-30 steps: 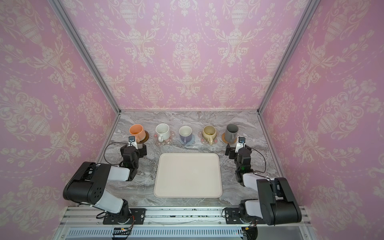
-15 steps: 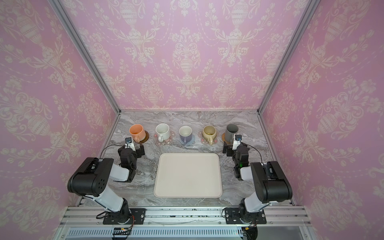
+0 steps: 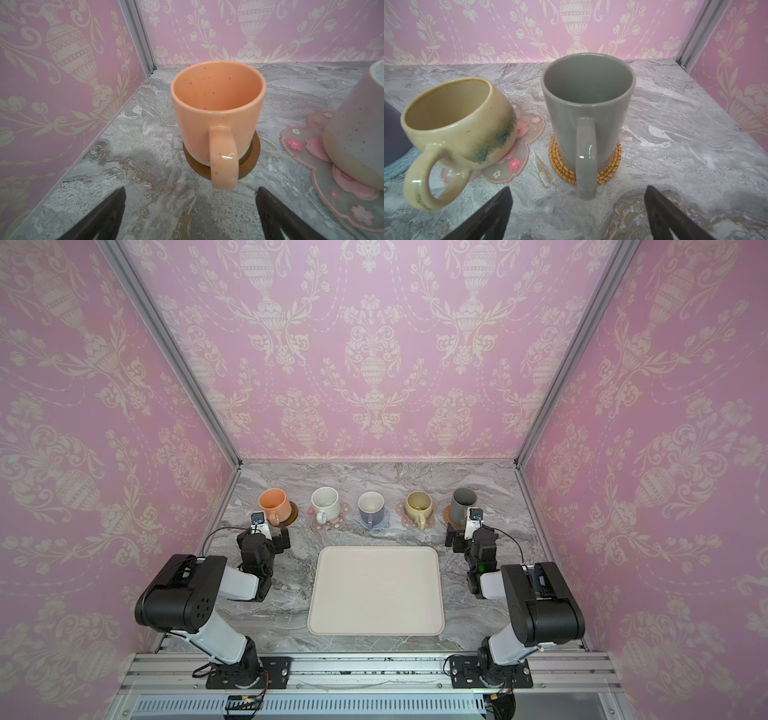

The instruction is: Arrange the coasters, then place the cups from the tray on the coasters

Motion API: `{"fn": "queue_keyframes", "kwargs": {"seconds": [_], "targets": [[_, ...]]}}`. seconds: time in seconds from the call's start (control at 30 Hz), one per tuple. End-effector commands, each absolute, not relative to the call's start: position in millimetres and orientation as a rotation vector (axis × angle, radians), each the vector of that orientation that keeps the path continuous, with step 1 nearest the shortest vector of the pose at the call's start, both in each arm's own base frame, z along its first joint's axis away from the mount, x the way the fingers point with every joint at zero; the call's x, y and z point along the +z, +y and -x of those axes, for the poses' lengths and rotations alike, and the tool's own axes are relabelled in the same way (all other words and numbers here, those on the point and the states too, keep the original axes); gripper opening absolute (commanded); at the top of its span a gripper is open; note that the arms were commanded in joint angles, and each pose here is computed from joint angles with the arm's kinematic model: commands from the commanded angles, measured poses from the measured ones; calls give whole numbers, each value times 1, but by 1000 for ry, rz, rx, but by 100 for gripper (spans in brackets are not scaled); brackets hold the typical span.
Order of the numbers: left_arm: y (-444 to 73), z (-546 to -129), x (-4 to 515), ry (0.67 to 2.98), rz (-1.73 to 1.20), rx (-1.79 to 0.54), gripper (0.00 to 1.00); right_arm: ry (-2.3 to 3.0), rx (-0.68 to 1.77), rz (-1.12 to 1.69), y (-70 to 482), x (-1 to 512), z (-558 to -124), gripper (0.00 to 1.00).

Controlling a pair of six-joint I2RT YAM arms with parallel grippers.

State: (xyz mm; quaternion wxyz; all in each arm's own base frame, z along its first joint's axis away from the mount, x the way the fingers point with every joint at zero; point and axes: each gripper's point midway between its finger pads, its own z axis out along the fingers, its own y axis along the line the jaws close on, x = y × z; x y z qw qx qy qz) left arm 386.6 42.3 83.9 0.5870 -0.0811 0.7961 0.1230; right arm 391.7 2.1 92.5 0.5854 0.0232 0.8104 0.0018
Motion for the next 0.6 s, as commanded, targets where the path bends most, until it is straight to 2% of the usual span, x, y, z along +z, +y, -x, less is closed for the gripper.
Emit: {"fn": "queue_keyframes", "kwargs": {"seconds": [0.0, 0.57], "targets": [[43, -388, 83, 1863, 202, 267, 99, 1880, -12, -69, -2, 97, -394, 100], [43, -388, 83, 1863, 200, 266, 99, 1881, -10, -68, -2, 97, -394, 100]]}}
